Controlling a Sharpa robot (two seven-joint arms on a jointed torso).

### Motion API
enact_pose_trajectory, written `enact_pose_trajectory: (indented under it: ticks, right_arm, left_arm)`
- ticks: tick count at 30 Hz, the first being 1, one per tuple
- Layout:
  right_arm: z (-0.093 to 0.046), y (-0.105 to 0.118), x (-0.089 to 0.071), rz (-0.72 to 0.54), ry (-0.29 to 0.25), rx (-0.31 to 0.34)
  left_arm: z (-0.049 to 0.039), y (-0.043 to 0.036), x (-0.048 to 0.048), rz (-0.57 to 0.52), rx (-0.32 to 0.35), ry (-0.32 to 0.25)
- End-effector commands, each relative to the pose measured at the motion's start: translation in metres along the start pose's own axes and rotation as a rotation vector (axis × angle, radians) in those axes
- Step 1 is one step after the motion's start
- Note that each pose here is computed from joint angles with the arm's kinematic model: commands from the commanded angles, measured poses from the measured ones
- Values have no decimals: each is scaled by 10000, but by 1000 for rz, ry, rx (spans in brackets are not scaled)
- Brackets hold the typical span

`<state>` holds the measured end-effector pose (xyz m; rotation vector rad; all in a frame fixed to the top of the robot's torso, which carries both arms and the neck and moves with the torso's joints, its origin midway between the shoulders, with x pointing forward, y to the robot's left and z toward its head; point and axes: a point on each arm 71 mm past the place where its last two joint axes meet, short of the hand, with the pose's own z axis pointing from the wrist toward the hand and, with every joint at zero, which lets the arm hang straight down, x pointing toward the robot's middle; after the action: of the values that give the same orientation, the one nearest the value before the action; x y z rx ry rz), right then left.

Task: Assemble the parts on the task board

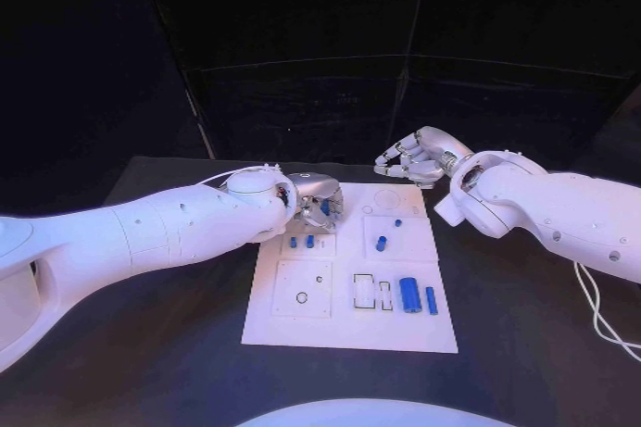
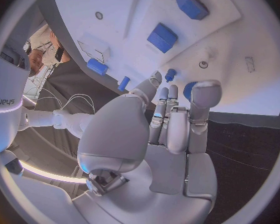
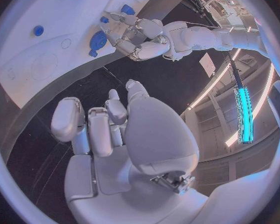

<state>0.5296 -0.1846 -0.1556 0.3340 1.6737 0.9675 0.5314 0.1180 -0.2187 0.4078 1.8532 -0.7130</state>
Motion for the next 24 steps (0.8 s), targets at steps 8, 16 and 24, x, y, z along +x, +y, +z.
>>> enact_pose_trajectory:
  ticks: [8,16,24]
  right_arm:
    - [9,25,7,1,3,-12]
    - [10,29,12,1,4,-12]
    - [8,29,12,1,4,-12]
  left_arm:
    - [43,17,34,25,-58,47]
    - [68,20,52,26,-73,70]
    - [73,48,65,27,-94,90]
